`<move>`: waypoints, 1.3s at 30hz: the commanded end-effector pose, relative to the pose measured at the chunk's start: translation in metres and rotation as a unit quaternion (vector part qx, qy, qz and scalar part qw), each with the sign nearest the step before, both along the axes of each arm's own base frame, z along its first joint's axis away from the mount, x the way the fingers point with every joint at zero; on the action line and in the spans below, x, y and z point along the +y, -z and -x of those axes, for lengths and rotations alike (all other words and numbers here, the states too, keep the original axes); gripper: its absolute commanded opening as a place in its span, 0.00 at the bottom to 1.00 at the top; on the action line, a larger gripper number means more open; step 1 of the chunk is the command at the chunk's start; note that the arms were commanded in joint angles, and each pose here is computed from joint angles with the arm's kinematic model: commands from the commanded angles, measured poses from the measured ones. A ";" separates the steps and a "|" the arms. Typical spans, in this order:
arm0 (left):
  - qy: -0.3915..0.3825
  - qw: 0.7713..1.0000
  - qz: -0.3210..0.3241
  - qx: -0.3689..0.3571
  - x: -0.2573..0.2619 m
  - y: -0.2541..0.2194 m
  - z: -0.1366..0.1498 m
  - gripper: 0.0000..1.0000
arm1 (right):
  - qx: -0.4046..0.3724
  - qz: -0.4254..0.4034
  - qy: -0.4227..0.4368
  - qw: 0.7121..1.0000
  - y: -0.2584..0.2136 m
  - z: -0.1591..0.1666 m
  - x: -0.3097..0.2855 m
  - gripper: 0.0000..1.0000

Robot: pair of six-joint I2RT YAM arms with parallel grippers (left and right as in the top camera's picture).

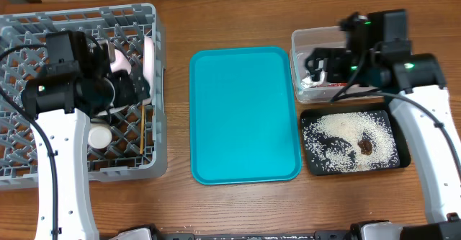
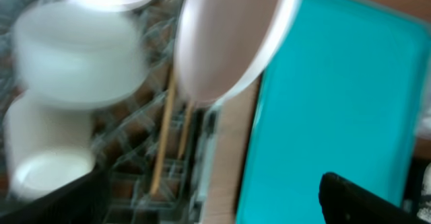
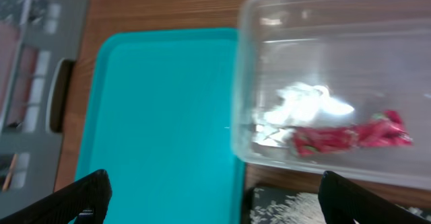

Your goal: Sort waste into correct bins and load items into the dishwasher

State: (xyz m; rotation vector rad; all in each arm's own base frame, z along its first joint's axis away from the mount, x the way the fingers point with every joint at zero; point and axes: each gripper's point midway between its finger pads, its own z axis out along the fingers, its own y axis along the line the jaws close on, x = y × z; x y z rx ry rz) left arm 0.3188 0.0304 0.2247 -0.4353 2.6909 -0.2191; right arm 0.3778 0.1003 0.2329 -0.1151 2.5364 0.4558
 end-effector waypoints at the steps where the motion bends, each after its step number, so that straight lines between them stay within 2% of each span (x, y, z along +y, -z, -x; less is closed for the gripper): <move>1: -0.052 0.996 -0.044 0.053 0.019 0.009 0.022 1.00 | 0.004 0.023 -0.003 1.000 0.002 0.003 0.001 1.00; 5: -0.020 0.995 -0.047 0.089 0.010 0.016 0.043 1.00 | 0.040 0.045 0.033 0.998 0.011 0.017 -0.013 1.00; 7: 0.008 0.996 -0.051 0.067 -0.001 0.015 0.050 1.00 | 0.039 0.049 0.037 0.997 0.008 0.024 -0.016 1.00; 13: 0.076 0.993 -0.042 -0.082 -0.027 -0.002 0.066 1.00 | -0.029 0.037 0.040 0.998 -0.015 0.048 -0.021 1.00; 16: 0.082 0.982 -0.050 -0.163 -0.033 -0.016 0.083 1.00 | -0.086 0.039 0.058 0.994 -0.028 0.070 -0.032 1.00; 20: 0.080 0.964 -0.066 -0.246 -0.036 -0.034 0.112 1.00 | -0.131 0.058 0.152 0.978 -0.038 0.103 -0.066 1.00; 24: 0.077 0.948 -0.078 -0.300 -0.038 -0.053 0.128 1.00 | -0.151 0.053 0.155 0.975 -0.048 0.129 -0.071 1.00; 28: 0.077 0.949 -0.077 -0.296 -0.039 -0.050 0.139 1.00 | -0.160 0.049 0.156 0.973 -0.053 0.140 -0.073 1.00; 39: 0.080 0.968 -0.064 -0.230 -0.042 -0.022 0.159 1.00 | -0.151 0.053 0.155 0.975 -0.049 0.139 -0.073 1.00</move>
